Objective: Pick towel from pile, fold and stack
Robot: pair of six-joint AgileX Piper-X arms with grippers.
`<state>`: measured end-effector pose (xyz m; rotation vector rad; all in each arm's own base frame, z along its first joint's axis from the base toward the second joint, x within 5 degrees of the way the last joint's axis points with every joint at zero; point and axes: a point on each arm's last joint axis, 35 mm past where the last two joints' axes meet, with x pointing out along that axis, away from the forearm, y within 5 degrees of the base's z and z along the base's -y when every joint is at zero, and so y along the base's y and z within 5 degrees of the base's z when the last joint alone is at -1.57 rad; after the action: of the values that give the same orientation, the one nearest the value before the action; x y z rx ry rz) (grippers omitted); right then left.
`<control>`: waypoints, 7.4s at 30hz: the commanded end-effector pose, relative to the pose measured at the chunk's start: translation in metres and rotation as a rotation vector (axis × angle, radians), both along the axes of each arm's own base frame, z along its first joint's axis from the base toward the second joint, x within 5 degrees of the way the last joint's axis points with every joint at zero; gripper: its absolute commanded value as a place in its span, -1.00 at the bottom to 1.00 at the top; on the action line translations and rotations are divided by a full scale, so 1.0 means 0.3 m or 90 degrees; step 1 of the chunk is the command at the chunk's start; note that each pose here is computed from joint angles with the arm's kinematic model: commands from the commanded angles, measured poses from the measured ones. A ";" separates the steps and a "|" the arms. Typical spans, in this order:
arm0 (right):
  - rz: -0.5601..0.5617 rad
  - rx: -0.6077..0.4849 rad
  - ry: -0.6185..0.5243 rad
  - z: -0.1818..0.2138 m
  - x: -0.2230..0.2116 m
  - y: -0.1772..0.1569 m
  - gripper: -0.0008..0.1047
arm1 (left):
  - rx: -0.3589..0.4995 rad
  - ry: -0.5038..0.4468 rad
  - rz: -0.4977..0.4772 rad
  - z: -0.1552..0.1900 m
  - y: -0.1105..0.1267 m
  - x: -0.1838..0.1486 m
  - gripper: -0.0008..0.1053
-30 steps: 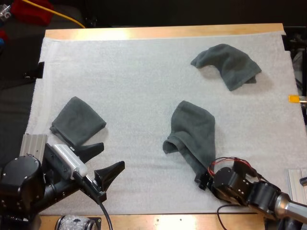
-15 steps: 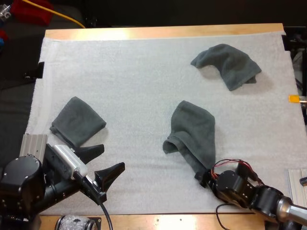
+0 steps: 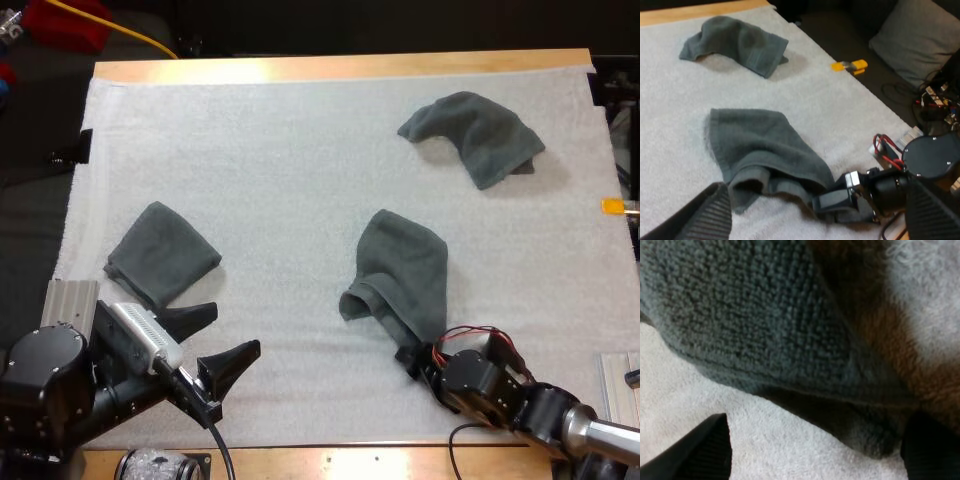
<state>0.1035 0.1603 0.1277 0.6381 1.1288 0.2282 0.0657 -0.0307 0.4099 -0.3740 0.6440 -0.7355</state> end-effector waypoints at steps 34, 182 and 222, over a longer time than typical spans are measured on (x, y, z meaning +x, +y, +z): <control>-0.015 -0.125 0.071 -0.060 -0.033 -0.060 -0.57 | 0.012 0.244 -0.002 -0.210 -0.002 -0.001 0.33; 0.666 -0.632 0.088 0.196 -0.169 -0.033 -0.96 | 0.034 0.199 -0.126 -0.290 -0.063 0.067 0.33; 0.564 -0.615 -0.181 0.512 -0.090 0.100 -0.96 | 0.106 0.399 -0.273 -0.508 -0.289 0.315 0.33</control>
<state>0.0756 0.1913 0.2771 -0.7548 1.0504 0.4621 0.1610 -0.1170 0.2557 -0.3096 1.4008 -0.9555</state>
